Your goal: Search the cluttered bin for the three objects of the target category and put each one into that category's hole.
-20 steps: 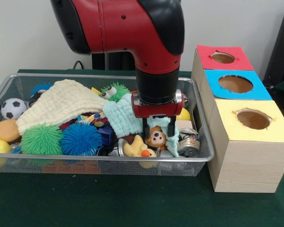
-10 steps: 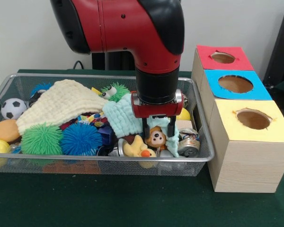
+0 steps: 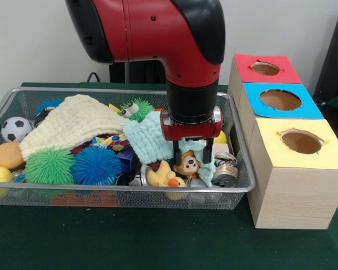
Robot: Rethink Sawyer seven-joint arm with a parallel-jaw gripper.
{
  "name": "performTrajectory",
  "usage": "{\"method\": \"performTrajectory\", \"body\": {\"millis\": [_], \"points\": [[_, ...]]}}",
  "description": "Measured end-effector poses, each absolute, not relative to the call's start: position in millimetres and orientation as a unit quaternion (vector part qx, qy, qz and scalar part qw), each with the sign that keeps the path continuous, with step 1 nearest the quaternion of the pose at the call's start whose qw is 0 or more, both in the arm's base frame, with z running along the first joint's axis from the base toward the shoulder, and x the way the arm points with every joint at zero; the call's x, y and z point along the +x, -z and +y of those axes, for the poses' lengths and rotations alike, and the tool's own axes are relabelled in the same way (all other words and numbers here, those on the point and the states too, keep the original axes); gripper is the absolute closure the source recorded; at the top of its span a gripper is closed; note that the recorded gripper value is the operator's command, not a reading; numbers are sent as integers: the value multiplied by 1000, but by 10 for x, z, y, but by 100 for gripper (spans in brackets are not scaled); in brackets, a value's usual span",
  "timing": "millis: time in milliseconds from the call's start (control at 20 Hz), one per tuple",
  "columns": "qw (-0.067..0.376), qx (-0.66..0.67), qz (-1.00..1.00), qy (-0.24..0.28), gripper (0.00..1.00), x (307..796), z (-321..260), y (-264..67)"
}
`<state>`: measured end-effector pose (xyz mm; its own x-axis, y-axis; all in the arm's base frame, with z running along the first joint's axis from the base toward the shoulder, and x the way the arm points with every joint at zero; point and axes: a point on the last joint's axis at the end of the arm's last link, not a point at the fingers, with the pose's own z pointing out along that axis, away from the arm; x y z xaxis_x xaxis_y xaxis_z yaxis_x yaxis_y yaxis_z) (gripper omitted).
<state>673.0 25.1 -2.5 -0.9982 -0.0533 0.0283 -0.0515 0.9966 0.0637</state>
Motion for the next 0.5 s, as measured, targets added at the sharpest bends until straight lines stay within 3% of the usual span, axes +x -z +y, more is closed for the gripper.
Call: {"method": "performTrajectory", "body": {"millis": [500], "points": [[-7,50,-998,26,0,6930,593,-71]]}}
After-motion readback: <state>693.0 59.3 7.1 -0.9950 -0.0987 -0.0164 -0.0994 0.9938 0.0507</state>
